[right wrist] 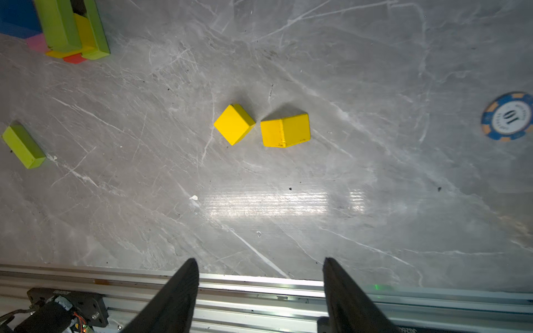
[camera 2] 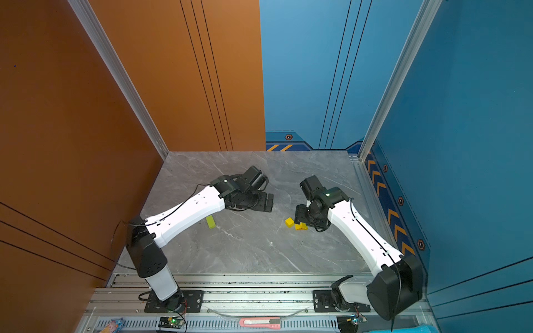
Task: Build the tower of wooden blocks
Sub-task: 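Move the right gripper over the two yellow blocks while the left gripper rises, then lower the right gripper toward the yellow cube nearest the stack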
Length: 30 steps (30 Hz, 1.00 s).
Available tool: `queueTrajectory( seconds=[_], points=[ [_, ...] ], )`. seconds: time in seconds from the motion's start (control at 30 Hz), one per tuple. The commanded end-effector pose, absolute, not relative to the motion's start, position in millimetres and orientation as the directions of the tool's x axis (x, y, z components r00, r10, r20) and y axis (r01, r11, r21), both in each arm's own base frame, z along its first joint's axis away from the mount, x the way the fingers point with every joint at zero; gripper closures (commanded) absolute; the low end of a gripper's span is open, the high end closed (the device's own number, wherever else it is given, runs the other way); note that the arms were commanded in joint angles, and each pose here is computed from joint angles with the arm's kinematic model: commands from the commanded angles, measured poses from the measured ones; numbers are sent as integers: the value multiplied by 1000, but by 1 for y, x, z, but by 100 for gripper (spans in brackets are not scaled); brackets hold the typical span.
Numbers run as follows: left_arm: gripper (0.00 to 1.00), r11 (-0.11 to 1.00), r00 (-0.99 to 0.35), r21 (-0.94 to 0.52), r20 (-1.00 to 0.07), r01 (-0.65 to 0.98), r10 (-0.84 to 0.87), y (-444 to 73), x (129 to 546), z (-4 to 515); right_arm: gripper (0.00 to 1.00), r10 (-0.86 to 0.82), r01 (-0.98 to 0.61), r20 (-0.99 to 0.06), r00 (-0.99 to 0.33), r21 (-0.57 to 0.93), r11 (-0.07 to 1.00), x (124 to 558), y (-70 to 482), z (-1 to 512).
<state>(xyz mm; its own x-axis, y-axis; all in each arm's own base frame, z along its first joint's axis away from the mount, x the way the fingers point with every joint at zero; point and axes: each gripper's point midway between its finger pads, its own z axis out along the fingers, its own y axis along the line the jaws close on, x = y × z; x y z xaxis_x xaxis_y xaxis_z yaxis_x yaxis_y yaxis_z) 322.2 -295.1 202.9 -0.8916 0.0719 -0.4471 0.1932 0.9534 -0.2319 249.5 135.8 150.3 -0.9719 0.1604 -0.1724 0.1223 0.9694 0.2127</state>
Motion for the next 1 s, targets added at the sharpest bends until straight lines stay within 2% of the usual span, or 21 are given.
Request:
queueTrajectory(
  seconds=[0.0, 0.37, 0.53, 0.7, 0.97],
  points=[
    [1, 951, -882, -251, -470, 181, 44, -263, 332, 228, 34, 191, 144, -205, -960, 224, 964, 272, 158, 147],
    [0, 949, -885, -300, -462, 98, -55, -173, 337, 235, 37, 255, 248, -108, -961, 71, 966, 291, 193, 96],
    [0, 945, -888, -314, -456, 94, -63, -155, 325, 233, 36, 271, 271, -101, -957, 21, 962, 294, 201, 85],
    [0, 949, -887, -312, -451, 52, -99, -139, 319, 227, 36, 310, 313, -88, -947, -29, 949, 293, 186, 81],
    [0, 933, -869, -360, -465, 10, -170, -136, 324, 244, 37, 384, 386, -73, -920, -17, 922, 303, 177, 78]
  ],
)
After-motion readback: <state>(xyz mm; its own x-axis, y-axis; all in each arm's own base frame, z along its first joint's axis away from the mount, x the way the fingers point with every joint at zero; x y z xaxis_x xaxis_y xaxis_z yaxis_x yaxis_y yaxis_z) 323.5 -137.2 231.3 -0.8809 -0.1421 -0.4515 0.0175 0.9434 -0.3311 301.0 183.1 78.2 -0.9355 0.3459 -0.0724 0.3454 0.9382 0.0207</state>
